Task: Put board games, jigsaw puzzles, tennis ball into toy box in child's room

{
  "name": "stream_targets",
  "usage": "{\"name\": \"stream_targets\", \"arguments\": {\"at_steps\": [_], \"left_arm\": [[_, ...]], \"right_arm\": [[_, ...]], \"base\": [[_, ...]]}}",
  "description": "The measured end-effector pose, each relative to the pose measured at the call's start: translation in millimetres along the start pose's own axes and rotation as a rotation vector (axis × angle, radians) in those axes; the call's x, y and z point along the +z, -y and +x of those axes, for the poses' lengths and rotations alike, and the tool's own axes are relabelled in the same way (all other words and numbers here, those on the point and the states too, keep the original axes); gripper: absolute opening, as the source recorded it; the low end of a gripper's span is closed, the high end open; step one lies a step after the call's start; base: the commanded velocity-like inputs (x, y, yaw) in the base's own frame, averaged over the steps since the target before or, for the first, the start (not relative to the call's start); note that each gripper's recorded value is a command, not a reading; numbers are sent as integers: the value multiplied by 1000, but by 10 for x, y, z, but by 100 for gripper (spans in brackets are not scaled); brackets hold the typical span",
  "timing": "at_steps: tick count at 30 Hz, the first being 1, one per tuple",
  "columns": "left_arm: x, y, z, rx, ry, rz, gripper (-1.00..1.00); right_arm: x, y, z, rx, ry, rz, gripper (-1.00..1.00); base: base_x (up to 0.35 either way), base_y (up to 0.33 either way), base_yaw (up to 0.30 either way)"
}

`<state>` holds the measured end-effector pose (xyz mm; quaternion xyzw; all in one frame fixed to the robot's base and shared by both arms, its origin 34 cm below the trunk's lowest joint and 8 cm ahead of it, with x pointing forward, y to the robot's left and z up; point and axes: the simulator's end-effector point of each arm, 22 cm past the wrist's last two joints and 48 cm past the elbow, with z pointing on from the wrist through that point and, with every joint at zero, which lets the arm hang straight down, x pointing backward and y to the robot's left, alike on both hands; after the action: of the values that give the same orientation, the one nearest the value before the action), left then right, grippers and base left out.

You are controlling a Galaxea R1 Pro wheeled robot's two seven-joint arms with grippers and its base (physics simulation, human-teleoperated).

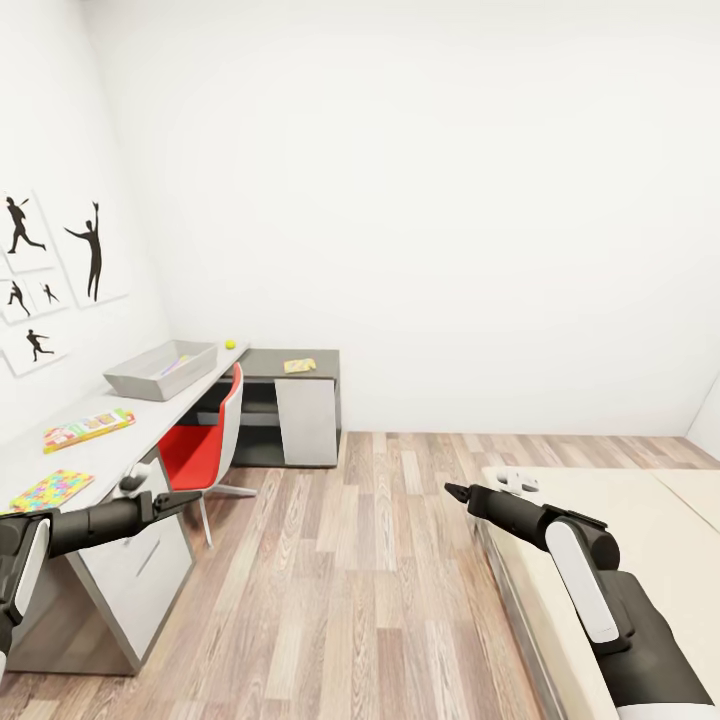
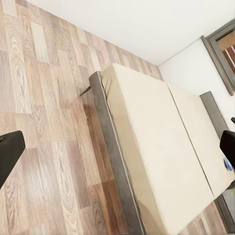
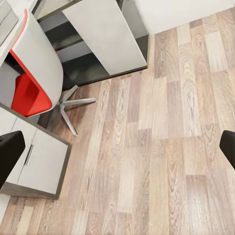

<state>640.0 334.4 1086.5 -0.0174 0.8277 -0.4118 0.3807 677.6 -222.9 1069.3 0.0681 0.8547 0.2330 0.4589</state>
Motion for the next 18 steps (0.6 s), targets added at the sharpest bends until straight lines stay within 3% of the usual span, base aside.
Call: {"name": "stream_targets", "arguments": {"at_steps": [18], "left_arm": [[-6,12,-8,2,2,2,100]], "right_arm": [[-7,-8,-10,-1,2,-1,100]], "base": [[-20,-25,0]]}}
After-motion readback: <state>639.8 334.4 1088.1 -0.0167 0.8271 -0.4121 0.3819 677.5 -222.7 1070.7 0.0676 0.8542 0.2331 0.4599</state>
